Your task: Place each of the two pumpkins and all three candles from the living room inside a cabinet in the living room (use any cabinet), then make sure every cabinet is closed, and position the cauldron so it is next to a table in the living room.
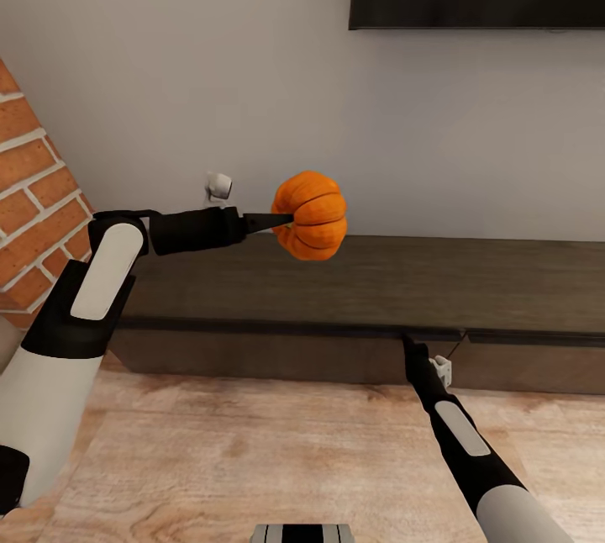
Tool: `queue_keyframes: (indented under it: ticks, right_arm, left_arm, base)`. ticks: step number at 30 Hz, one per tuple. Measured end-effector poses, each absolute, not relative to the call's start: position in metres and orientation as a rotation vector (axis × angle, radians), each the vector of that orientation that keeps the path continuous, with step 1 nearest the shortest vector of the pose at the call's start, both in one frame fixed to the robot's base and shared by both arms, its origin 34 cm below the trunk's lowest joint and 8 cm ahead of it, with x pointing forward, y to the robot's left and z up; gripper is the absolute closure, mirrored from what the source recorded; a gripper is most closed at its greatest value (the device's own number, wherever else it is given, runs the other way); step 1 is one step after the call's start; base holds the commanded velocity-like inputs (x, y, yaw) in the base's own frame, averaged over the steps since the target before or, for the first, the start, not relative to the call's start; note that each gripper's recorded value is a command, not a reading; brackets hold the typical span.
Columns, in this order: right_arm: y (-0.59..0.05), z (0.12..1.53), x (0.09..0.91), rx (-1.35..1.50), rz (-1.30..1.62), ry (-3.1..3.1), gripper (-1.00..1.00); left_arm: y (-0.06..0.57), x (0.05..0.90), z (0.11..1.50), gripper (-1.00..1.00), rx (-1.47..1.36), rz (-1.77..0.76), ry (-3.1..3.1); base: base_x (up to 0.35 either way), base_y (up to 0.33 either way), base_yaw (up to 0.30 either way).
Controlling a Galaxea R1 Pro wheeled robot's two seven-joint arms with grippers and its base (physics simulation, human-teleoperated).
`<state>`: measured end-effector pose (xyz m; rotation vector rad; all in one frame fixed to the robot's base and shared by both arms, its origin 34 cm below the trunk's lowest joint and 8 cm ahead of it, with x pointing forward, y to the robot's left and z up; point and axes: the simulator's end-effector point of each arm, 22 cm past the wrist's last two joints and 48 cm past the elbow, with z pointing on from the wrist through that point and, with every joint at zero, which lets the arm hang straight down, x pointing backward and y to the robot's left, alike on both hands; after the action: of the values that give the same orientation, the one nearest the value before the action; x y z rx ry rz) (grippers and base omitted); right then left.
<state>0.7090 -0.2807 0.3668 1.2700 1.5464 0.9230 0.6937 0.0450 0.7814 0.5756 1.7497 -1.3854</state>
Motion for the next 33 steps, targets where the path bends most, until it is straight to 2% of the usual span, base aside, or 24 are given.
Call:
queue_keyframes:
  ticks: [20,33]
  right_arm:
    - [-0.2790,0.3666,0.7104,1.232,0.915,1.609,1.00]
    - [-0.2788,0.3670,0.7122,1.226,0.884,1.641,1.00]
  left_arm:
    - [0.0413,0.6910,0.7792,1.00,0.588,-1.390,1.755]
    - [0.0400,0.6935,0.7731,1.00,0.585,-1.363,1.778]
  base:
    - [-0.091,0.000,0.000]
    - [-0.011,0.000,0.000]
